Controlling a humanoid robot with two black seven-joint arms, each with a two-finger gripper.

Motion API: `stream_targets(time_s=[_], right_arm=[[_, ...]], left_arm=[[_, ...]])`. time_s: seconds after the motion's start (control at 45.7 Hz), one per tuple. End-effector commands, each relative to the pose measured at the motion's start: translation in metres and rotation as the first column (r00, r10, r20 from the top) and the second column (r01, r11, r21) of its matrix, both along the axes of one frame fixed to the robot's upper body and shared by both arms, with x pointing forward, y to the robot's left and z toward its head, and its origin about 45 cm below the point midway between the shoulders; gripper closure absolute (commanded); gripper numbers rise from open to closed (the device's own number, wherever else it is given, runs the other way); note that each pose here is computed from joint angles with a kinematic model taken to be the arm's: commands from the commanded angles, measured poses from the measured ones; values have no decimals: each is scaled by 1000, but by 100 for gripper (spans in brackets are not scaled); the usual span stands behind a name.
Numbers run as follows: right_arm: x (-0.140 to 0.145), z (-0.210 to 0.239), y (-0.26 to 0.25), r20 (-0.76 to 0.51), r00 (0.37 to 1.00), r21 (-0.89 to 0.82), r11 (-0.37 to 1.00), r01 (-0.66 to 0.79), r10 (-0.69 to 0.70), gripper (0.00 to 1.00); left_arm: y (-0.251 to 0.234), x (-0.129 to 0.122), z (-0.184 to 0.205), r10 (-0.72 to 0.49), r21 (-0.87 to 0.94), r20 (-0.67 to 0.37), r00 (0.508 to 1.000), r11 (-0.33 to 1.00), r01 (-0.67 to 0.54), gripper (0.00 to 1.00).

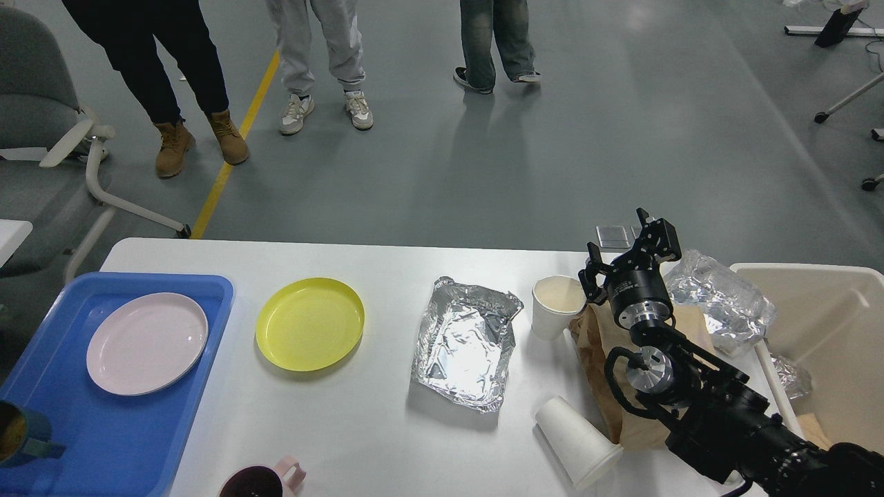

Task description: Tidy desktop

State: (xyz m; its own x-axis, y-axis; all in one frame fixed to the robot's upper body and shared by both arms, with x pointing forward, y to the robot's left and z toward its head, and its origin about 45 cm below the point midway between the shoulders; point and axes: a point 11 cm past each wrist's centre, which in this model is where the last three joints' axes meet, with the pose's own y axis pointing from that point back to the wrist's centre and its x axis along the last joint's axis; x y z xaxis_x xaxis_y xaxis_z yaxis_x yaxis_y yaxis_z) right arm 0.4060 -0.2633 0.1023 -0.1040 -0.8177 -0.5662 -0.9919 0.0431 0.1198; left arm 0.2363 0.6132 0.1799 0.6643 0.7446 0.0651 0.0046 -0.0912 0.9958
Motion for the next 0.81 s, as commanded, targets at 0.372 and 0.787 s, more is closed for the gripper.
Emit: stream_targets(time_s=[0.372,0.787], right_arm=[[0,0,0,0,1000,0,1000,0,0,0],[0,0,0,1,1000,1,1000,-1,1,0]], left_arm=[[3,2,3,-11,20,2,1000,1000,11,49],[-11,52,43,-71,38,100,992,997,68,6]])
